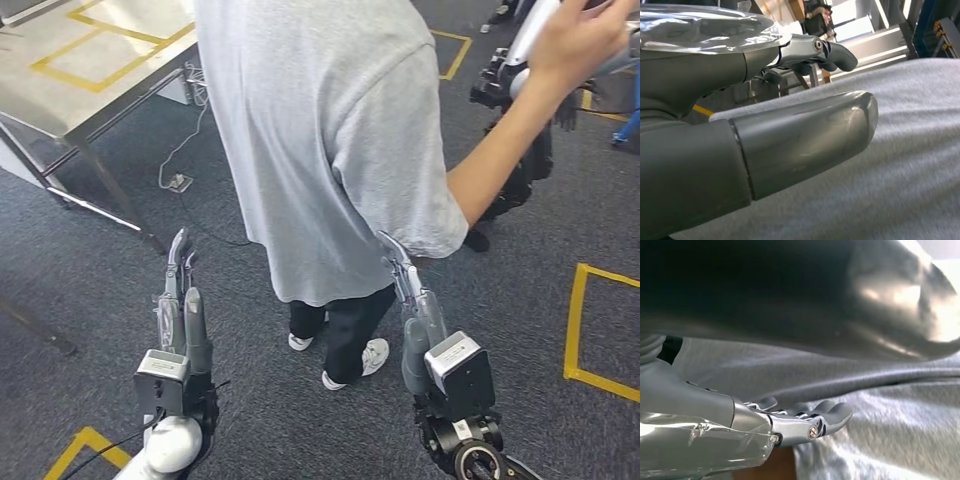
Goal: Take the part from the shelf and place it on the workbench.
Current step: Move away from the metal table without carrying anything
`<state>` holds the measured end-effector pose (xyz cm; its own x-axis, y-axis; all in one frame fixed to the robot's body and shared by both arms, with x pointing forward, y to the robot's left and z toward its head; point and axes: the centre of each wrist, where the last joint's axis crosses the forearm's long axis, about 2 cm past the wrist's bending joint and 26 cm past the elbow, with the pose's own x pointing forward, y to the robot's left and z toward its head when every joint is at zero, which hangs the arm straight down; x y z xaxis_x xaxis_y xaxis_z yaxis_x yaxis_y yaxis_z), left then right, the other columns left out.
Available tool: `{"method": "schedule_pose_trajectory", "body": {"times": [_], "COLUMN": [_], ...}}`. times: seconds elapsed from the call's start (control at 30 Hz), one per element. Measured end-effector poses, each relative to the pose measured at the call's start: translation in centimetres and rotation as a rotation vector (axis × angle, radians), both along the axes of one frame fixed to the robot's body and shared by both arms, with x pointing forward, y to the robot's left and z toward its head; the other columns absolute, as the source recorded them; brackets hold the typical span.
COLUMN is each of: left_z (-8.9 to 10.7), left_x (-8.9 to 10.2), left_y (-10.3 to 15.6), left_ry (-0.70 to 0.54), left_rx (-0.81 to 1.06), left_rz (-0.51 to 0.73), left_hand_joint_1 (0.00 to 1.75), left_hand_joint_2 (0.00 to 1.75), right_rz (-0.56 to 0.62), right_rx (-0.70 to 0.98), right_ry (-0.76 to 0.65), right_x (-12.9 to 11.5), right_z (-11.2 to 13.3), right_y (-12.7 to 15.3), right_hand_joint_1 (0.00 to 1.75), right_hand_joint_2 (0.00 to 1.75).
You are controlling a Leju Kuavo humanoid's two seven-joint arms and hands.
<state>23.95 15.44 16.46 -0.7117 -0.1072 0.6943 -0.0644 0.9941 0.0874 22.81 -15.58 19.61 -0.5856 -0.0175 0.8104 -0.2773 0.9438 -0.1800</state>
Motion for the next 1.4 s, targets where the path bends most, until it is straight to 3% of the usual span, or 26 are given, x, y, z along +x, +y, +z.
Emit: {"method": "schedule_pose_trajectory", "body": {"times": [0.7,1.4], "left_z": [0.5,0.8], "left_x": [0.3,0.5], "left_y": [-0.1,-0.3], "left_ry": [-0.009,-0.021], "left_rx": [0.001,-0.020], "left_rz": [0.001,-0.008], "left_hand_joint_1": [0.00,0.00], "left_hand_joint_2": [0.00,0.00], "right_rz": [-0.106,-0.139], "right_rx": [-0.014,-0.022], "right_ry": [-0.135,-0.202], "right_x": [-0.7,-1.5], "right_z": [-0.1,0.0], "right_y": [0.2,0.8], "right_hand_joint_1": [0.00,0.00], "right_hand_joint_2": [0.00,0.00]}}
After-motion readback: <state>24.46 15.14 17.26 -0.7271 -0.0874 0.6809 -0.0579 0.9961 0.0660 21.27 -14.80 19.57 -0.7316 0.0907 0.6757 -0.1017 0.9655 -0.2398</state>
